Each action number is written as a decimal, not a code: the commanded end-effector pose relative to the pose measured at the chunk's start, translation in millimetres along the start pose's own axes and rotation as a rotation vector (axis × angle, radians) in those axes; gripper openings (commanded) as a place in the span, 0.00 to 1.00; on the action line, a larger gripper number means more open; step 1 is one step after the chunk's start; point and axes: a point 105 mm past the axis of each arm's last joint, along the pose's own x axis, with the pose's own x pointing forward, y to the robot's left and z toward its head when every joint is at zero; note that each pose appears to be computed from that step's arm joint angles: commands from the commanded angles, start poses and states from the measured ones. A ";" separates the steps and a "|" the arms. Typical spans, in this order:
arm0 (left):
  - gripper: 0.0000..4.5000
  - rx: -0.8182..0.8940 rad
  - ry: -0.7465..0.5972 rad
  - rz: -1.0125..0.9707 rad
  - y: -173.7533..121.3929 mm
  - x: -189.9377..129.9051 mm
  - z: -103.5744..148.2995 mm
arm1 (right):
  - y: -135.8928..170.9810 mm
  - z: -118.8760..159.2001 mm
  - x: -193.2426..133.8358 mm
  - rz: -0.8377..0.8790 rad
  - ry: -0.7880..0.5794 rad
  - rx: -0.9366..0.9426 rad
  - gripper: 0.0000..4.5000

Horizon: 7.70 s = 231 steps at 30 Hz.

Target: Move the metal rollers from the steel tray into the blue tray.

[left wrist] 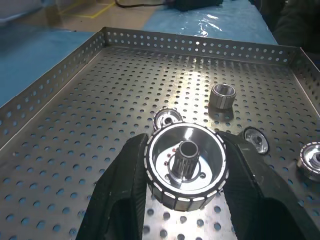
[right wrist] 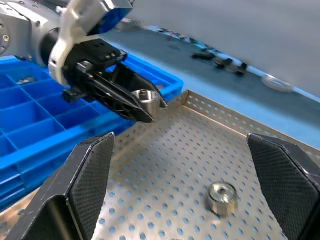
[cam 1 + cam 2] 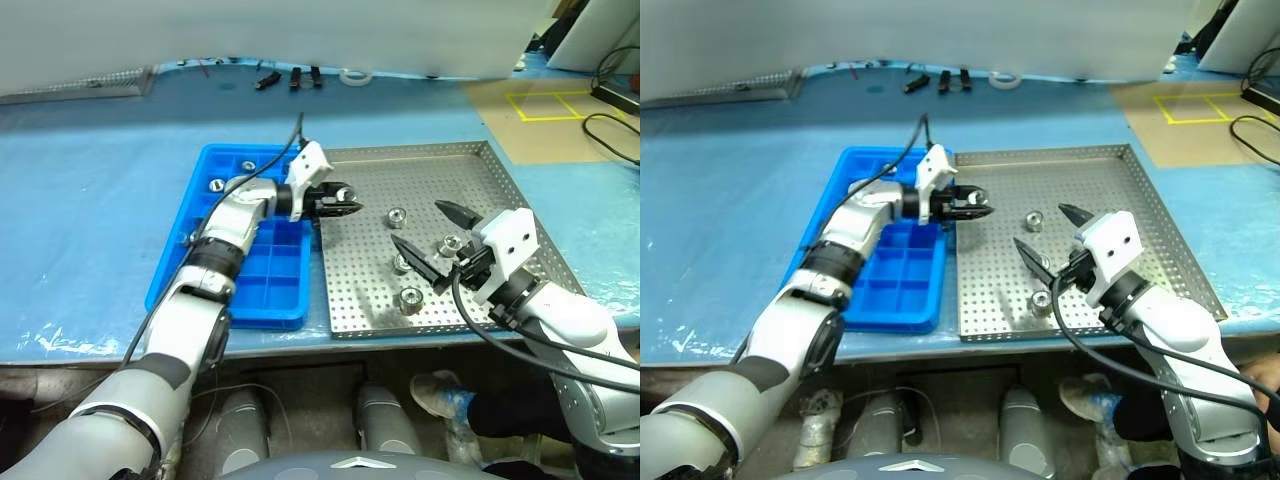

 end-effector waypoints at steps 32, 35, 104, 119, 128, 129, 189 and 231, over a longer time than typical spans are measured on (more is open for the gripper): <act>0.38 -0.119 0.209 0.537 -48.0 -147.5 -55.5 | 40.3 17.4 74.8 0.594 -0.112 -0.055 1.00; 0.38 -0.114 0.221 0.524 -45.4 -145.3 -58.2 | 39.9 17.6 74.7 0.587 -0.114 -0.057 1.00; 0.86 0.145 0.262 -0.529 -103.9 108.9 -55.0 | 8.5 -12.5 -78.2 -0.383 0.152 0.026 1.00; 0.38 0.111 0.230 -0.566 -104.1 101.1 -53.5 | 8.1 -14.0 -73.3 -0.375 0.154 0.019 1.00; 0.38 0.094 0.125 -0.527 -91.7 96.3 -30.0 | 17.1 -11.2 -68.0 -0.279 0.130 0.060 1.00; 0.38 0.109 0.099 -0.509 -87.3 95.0 -22.4 | 20.2 -11.1 -67.8 -0.253 0.132 0.069 1.00; 0.99 -0.047 0.100 0.391 -0.2 -63.6 -36.0 | 24.7 7.9 38.2 0.349 -0.034 -0.013 1.00; 0.99 -0.050 -0.001 -0.281 -58.5 7.6 15.6 | -13.6 -125.9 -3.1 -0.209 0.299 0.176 1.00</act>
